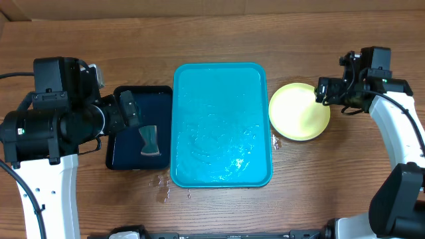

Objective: Clean dirty plates on tray and stack at the side

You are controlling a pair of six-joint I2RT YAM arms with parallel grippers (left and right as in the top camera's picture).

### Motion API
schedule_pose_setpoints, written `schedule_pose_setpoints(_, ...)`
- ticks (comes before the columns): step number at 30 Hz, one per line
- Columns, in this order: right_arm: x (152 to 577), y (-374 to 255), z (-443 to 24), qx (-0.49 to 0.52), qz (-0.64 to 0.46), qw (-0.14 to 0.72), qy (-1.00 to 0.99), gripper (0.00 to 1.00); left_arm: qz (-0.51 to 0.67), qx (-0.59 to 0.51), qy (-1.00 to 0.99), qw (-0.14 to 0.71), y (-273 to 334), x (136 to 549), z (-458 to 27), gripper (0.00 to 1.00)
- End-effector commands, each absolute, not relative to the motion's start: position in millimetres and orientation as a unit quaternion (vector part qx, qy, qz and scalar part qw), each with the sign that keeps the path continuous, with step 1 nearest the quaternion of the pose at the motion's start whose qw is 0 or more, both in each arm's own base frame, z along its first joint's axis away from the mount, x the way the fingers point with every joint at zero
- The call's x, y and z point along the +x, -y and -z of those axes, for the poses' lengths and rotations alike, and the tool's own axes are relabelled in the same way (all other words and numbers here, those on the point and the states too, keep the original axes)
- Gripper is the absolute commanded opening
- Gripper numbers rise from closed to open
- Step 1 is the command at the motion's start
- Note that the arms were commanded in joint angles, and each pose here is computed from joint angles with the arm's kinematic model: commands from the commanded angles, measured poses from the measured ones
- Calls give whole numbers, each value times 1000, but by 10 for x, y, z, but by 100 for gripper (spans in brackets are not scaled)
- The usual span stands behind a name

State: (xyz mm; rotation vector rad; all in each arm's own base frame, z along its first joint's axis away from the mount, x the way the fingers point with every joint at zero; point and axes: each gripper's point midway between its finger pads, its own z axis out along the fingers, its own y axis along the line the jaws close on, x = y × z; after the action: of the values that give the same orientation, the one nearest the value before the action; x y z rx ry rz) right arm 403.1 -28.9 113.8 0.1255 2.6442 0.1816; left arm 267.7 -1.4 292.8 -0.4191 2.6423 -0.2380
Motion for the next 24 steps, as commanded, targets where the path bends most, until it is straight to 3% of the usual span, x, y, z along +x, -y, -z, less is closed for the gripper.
schedule_pose_setpoints(1,4211,101,-1574,17,-100,310,-945,100,86,-157,-958,226,13,2683,-2932,100)
schedule_pose_setpoints(5,4376,-105,-2074,-21,-99,398,-912,100,86,-157,-958,226,13,2683,-2932,100)
schedule_pose_setpoints(9,4435,-400,-3000,-71,-101,535,-836,100,86,-157,-958,226,13,2683,-2932,100)
schedule_pose_setpoints(15,3989,-755,-4453,-122,-110,711,-683,100,86,-157,-958,226,13,2683,-2932,100)
schedule_pose_setpoints(24,3377,-714,-5138,-119,-100,780,-606,100,86,-157,-958,226,13,2683,-2932,100)
